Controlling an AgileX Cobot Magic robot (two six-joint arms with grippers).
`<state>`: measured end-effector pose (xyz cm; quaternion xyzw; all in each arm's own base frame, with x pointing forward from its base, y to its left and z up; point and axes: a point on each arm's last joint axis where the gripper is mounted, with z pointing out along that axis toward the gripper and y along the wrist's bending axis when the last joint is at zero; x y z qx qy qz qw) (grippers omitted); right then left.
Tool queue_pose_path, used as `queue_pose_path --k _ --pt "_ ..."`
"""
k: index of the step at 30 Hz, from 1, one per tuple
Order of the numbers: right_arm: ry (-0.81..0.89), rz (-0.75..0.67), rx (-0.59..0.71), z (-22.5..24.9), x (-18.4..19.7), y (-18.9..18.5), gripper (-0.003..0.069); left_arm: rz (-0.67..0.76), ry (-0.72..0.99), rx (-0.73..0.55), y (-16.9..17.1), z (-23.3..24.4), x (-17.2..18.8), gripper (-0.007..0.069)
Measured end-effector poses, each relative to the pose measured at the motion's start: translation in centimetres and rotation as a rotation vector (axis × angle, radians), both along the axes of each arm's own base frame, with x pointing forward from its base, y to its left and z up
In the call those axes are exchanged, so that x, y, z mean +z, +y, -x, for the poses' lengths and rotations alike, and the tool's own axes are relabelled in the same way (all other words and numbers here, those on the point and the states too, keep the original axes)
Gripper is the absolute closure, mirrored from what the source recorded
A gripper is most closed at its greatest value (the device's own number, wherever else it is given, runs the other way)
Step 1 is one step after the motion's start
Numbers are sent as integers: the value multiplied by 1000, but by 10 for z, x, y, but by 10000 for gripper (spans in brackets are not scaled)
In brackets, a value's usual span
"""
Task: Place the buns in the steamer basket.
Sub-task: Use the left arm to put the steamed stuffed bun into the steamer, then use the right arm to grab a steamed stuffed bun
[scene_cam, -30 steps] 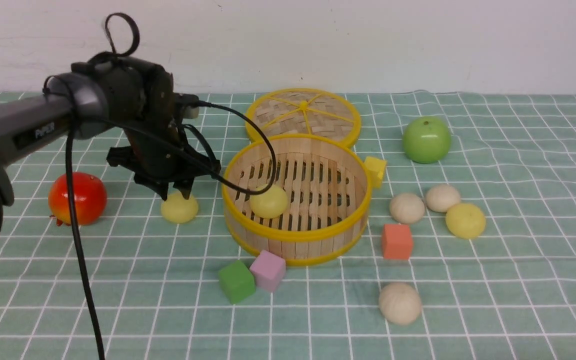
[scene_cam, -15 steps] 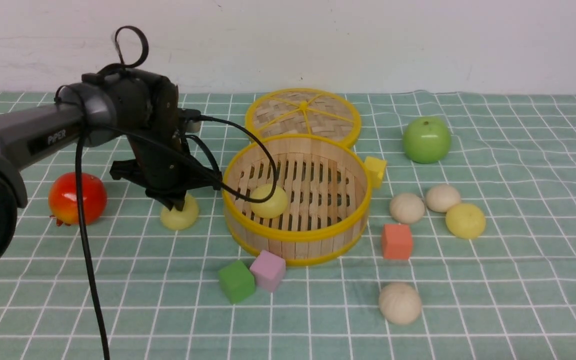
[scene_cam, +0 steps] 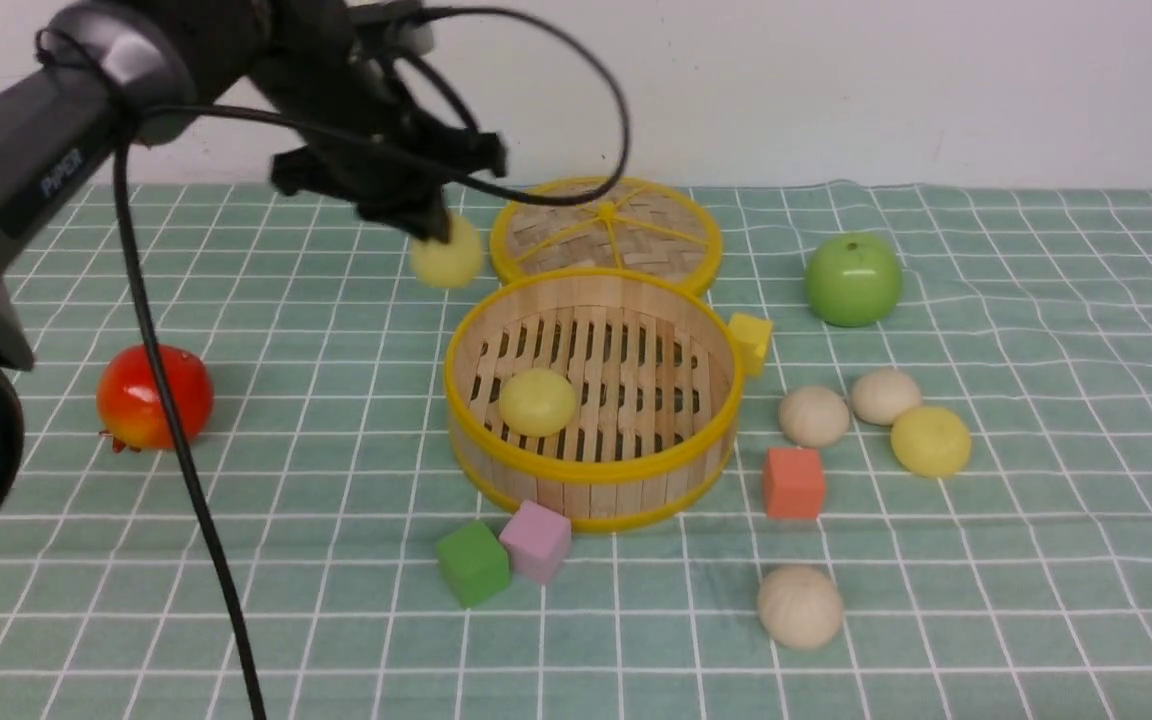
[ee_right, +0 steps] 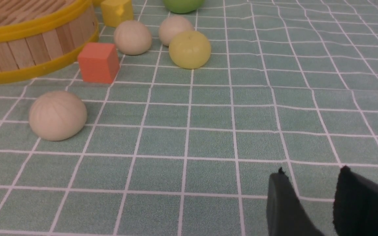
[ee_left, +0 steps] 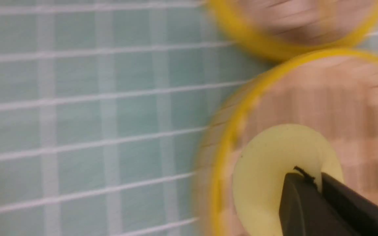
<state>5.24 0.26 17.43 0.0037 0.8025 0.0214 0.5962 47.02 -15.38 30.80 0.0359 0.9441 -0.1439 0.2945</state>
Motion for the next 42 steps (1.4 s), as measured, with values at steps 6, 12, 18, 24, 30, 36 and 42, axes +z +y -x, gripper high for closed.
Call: queue_pose_path --k 6,12,18,24,30,36,42 --pt "0 0 0 0 0 0 419 11 -5 -60 -42 -11 -46 635" --pt "0 0 0 0 0 0 419 6 -30 -65 -61 -19 -76 602" --pt "0 0 0 0 0 0 419 34 -59 -28 -62 -22 -76 474" --pt "0 0 0 0 0 0 419 12 -5 -34 -61 -18 -77 305" --pt "0 0 0 0 0 0 419 -17 -4 -74 -48 4 -25 284" --pt "0 0 0 0 0 0 419 -73 -147 -78 9 89 123 371" --pt "0 0 0 0 0 0 419 -73 -266 -27 46 174 189 504"
